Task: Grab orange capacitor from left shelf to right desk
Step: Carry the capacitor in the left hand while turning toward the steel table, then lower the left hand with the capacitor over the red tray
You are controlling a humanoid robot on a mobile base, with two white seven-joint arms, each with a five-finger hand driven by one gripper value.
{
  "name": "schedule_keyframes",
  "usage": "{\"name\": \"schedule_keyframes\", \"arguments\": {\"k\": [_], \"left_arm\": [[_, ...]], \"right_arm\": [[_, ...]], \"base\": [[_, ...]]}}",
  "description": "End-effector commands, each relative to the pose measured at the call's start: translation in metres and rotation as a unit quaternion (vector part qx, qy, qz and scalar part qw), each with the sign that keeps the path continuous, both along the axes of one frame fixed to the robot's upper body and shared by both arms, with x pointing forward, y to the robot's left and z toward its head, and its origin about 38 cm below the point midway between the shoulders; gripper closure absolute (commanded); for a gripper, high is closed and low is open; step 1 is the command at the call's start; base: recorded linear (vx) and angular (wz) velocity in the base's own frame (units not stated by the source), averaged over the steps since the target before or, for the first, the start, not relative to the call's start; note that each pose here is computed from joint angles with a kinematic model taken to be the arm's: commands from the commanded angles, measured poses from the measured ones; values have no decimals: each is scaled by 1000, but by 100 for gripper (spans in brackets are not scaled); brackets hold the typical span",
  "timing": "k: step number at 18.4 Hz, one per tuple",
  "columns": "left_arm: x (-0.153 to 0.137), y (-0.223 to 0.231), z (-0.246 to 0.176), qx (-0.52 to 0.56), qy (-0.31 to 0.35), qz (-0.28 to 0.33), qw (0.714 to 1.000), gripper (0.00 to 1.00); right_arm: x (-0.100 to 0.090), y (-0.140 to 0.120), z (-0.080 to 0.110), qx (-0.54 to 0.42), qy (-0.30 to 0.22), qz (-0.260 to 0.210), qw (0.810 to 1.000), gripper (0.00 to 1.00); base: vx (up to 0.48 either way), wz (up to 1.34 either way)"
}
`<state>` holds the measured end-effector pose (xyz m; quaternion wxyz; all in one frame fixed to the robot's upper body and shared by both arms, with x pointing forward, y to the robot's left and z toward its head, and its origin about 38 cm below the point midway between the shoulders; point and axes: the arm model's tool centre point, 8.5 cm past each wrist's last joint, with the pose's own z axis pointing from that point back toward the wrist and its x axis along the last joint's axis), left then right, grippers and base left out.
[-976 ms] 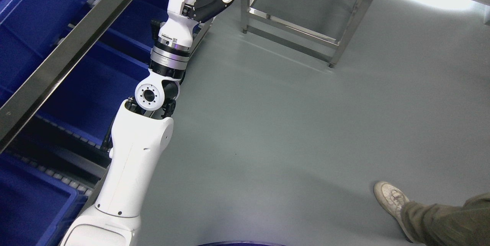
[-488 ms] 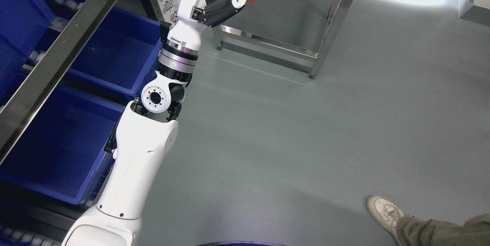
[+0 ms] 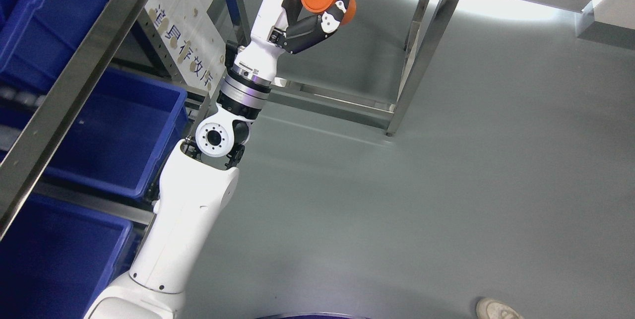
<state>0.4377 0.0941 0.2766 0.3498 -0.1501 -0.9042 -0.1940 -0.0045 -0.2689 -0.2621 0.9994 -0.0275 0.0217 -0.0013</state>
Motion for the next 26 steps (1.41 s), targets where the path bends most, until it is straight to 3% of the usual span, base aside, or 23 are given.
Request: {"name": "schedule_keyframes", "arguments": {"k": [1, 11, 16, 22, 26], "left_arm": [[-9, -12, -17, 42, 4, -17, 999, 98], [-7, -8, -8, 39, -8, -12, 999, 98], [0, -1, 32, 31, -49, 0, 998, 98], [25, -24, -22, 156, 52, 31, 986, 97], [16, -36, -58, 183, 101, 17, 978, 96]], "right_arm": [[13, -11, 0, -9, -18, -4, 1000, 0], [13, -11, 0, -9, -18, -4, 1000, 0], [13, -11, 0, -9, -18, -3, 1000, 0], [13, -11, 0, -9, -18, -4, 1000, 0], [13, -11, 0, -9, -18, -4, 1000, 0]], "base": [[484, -177], [505, -97], [473, -62], [353, -88], [198, -90]]}}
